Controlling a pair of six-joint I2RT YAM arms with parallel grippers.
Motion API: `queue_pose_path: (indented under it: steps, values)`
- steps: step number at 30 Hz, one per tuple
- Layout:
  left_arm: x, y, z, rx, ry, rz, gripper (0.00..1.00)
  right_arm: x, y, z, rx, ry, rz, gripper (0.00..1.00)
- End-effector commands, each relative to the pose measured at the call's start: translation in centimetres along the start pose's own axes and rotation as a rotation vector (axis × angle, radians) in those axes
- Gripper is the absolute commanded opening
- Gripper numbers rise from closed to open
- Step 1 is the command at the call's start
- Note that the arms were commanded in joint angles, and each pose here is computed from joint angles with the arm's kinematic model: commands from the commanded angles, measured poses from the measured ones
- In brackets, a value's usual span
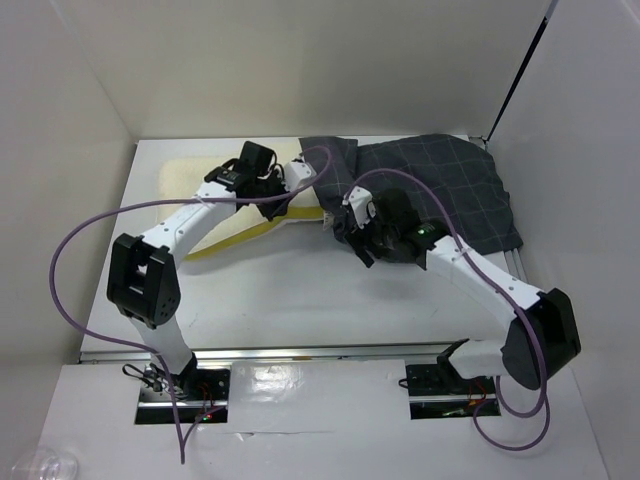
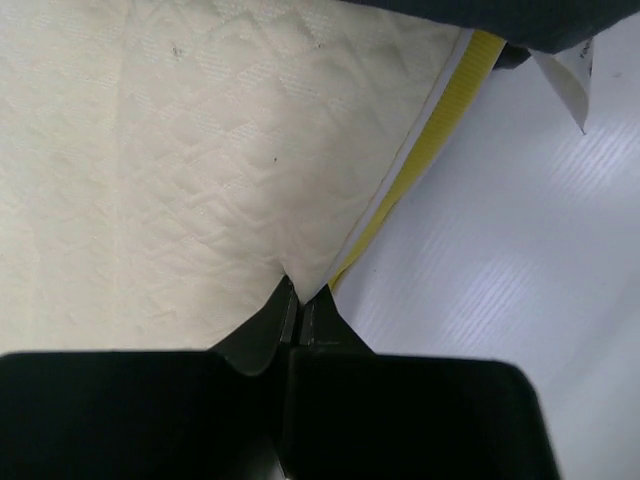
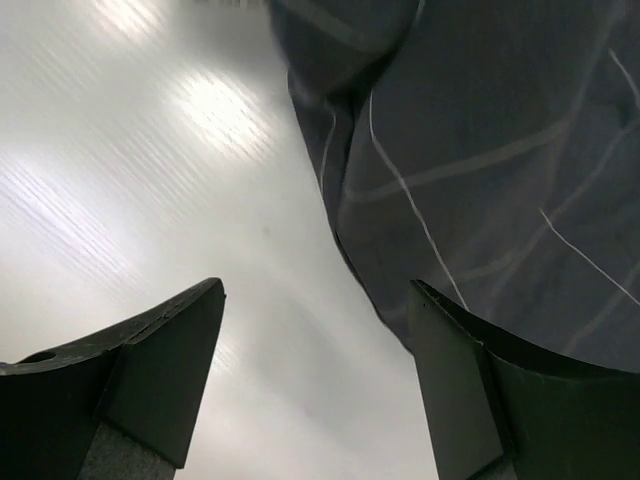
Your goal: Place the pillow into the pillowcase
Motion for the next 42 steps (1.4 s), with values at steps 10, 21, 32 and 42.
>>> queue_pose_path:
  steps: [10, 21, 32, 42]
  values:
    - [-3.0, -0.6, -2.2, 0.103, -0.046, -0.102, 0.0, -8.3, -0.8, 4.2, -0.036, -0.159, 0.411, 0.8]
    - [-3.6, 0.0, -2.6, 0.084, -0.067, -0.131, 0.0, -8.7, -2.2, 6.9, -0.017, -0.143, 0.473, 0.25]
    - [-4.2, 0.3, -0.4, 0.106, -0.072, -0.249, 0.0, -16.6, 4.4, 4.3, -0.398, -0.227, 0.399, 0.01]
    - [-4.9, 0.9, 0.7, 0.116, -0.093, -0.341, 0.0, -13.9, 9.9, 3.1, -0.6, -0.091, 0.337, 0.0]
Point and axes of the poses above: each gripper's point midway between its finger pads, its own z axis out along the fingers, its own y axis along the line the jaws close on, x = y × z, the point moved 4 cm from there along -z, back along the fingers, and after that the axes turned 1 degree about z, right-handed, at the moved point
